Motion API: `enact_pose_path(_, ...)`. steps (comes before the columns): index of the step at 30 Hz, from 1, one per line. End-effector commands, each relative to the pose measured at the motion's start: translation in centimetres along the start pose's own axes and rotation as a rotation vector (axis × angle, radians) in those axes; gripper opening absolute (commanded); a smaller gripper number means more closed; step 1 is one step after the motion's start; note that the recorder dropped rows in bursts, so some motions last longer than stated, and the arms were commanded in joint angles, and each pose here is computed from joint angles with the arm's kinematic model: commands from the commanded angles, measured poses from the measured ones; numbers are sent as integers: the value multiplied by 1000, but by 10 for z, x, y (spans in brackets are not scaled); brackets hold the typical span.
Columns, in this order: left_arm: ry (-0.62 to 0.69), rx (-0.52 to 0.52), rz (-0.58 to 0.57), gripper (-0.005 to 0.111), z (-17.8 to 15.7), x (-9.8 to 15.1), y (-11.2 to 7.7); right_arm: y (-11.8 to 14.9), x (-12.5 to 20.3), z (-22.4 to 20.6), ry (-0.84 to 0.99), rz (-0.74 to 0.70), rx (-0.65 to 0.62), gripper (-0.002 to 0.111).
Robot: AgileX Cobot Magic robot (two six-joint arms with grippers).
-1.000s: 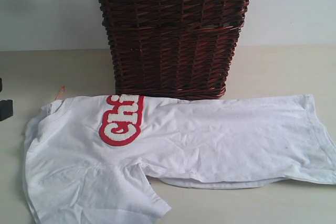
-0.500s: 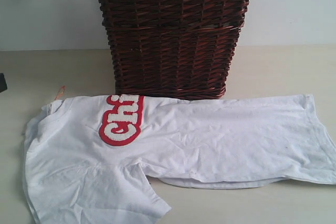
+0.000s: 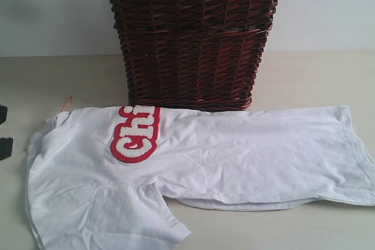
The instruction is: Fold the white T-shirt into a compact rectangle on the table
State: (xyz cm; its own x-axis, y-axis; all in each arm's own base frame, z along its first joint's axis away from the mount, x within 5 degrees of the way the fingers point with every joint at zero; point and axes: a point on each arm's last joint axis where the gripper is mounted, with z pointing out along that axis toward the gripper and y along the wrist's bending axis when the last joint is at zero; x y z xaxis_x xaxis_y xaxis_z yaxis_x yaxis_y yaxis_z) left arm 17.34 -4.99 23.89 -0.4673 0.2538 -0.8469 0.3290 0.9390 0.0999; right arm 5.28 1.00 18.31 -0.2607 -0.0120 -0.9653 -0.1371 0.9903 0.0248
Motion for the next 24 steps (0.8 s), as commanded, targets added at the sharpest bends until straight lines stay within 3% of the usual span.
enact_pose_path(1,54,32,209,0,3,6,-5,0,0,0,-12,-4,4,16)
enact_pose_path(6,194,142,309,0,9,20,-24,0,0,0,-12,-4,4,16)
enact_pose_path(9,201,176,337,0,10,21,-32,0,0,0,-12,-4,4,16)
enact_pose_path(13,225,278,599,0,4,26,-46,0,0,0,-12,-4,4,16)
enact_pose_path(17,415,394,600,0,-2,54,-58,0,0,0,-12,-4,4,16)
enact_pose_path(19,494,481,619,0,-6,69,-64,0,0,0,-12,-4,4,16)
enact_pose_path(21,478,636,682,0,-10,72,-74,0,0,0,-12,-4,4,16)
enact_pose_path(23,388,863,728,0,-19,71,-90,0,0,0,-12,-4,4,16)
enact_pose_path(24,314,996,814,0,-24,71,-97,0,0,0,-12,-4,4,16)
